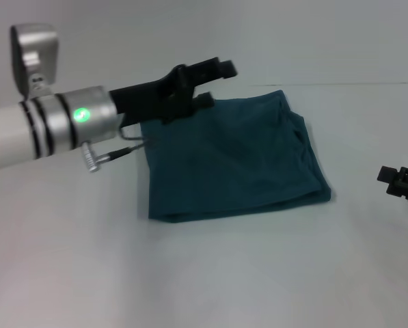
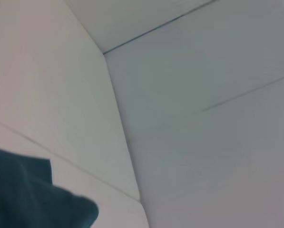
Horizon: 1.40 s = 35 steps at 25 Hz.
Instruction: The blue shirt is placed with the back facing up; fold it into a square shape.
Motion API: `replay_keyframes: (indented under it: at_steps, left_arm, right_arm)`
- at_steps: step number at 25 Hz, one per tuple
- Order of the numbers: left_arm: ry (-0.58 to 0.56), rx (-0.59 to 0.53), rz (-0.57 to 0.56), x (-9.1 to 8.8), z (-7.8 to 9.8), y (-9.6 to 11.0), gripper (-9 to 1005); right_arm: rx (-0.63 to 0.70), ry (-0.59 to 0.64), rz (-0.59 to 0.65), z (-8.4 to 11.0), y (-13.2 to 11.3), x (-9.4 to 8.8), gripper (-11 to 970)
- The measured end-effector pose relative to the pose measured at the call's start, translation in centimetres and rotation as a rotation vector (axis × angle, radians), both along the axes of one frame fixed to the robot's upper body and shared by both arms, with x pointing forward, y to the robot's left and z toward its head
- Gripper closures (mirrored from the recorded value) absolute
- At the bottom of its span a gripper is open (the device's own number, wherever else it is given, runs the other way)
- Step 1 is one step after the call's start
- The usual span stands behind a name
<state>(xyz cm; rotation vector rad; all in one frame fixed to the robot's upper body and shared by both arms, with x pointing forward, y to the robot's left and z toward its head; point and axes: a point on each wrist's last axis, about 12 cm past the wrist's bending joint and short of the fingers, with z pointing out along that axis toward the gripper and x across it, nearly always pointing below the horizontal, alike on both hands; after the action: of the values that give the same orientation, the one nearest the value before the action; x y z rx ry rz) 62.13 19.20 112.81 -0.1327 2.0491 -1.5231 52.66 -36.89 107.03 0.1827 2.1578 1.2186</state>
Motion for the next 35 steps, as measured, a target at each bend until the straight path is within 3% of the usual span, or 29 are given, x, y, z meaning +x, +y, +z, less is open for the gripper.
replay_keyframes:
  at_steps: [7, 9, 11, 16, 24, 35]
  left_arm:
    - [-0.056, 0.064, -0.092, -3.1, -0.2, 4.8, 93]
    - [-0.106, 0.142, -0.138, -4.2, -0.3, 6.0, 60]
    - [-0.173, 0.268, -0.254, -5.4, -0.7, 6.6, 61]
    - [-0.175, 0.422, -0.396, -6.8, -1.6, 7.0, 64]
    - [-0.183, 0.378, -0.308, -7.1, -1.3, 8.6, 63]
    - [-0.240, 0.291, -0.222, -7.0, -0.4, 9.5, 63]
  right_arm:
    - [-0.128, 0.023, 0.083, 2.8, 0.6, 4.0, 272]
    - [-0.152, 0.040, 0.092, 3.5, 1.1, 5.0, 272]
    - [-0.181, 0.076, 0.107, 4.5, 1.9, 6.5, 272]
    - [-0.216, 0.127, 0.139, 5.7, 3.3, 8.0, 272]
    - [-0.357, 0.169, 0.239, 7.5, 7.1, 10.6, 273]
    - [-0.417, 0.198, 0.228, 5.8, 10.4, 11.2, 273]
